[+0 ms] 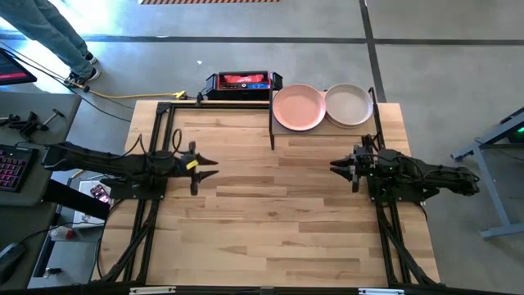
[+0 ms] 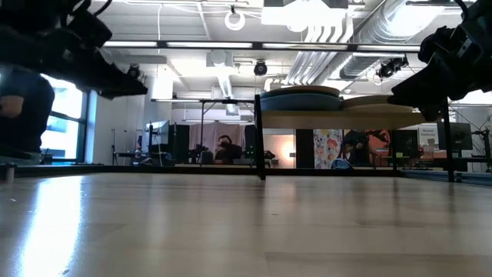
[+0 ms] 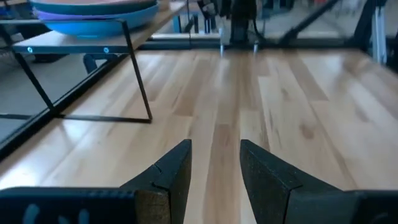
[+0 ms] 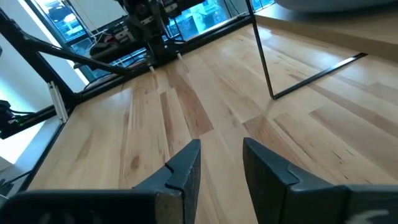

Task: Place and stack plates onto a shelf
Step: Return to Home Position

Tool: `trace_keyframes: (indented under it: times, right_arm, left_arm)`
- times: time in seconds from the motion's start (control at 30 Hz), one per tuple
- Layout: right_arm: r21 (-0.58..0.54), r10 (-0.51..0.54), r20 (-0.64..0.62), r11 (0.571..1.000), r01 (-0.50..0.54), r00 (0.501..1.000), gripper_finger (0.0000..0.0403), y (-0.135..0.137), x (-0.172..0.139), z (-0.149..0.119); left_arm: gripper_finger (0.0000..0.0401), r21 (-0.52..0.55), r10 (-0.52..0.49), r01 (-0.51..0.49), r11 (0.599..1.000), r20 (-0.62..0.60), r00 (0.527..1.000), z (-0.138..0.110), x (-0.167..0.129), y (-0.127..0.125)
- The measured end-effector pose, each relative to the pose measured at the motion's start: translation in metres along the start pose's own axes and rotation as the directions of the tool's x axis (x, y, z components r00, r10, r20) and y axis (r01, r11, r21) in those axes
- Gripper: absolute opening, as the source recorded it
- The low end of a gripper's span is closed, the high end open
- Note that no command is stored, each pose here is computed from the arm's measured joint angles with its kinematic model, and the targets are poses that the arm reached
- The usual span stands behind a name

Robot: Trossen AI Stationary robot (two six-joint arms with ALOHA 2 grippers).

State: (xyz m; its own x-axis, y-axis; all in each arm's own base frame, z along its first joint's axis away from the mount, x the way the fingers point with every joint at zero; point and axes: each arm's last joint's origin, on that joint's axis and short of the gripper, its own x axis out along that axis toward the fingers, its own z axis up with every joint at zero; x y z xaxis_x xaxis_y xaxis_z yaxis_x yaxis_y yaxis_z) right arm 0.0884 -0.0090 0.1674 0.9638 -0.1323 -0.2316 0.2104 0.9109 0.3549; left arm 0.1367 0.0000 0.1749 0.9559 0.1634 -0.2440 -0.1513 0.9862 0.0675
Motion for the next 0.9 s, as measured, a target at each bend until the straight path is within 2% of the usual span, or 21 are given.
trace_keyframes:
  times: [0.13,0.27,0.37,0.47,0.6,0.9]
  right_arm:
    - [0.000,0.000,0.000,1.000,0.000,1.000,0.0103,0.000,0.000,0.000]
    - [0.000,0.000,-0.001,1.000,0.000,1.000,0.0103,0.000,0.000,0.000]
    - [0.000,0.000,-0.001,1.000,0.000,1.000,0.0103,0.000,0.000,0.000]
    - [0.000,0.000,-0.001,1.000,0.000,1.000,0.0103,0.000,0.000,0.000]
    - [0.000,-0.001,-0.001,1.000,0.001,1.000,0.0103,0.000,0.000,0.000]
    - [0.001,0.007,0.016,1.000,-0.007,1.000,0.0103,0.000,-0.001,0.001]
  left_arm:
    - [0.0126,-0.079,0.000,0.006,0.997,0.080,0.997,-0.022,0.000,0.000]
    - [0.0126,-0.048,-0.004,0.009,0.999,0.098,0.995,-0.021,0.000,-0.001]
    - [0.0126,0.005,0.009,-0.009,1.000,0.057,0.998,-0.025,0.000,-0.001]
    - [0.0126,0.018,0.049,-0.049,0.999,0.007,0.999,-0.030,0.001,0.000]
    - [0.0126,0.031,0.054,-0.053,0.998,-0.038,0.998,-0.034,0.000,0.001]
    - [0.0126,0.034,0.055,-0.053,0.998,-0.046,0.997,-0.035,0.000,0.001]
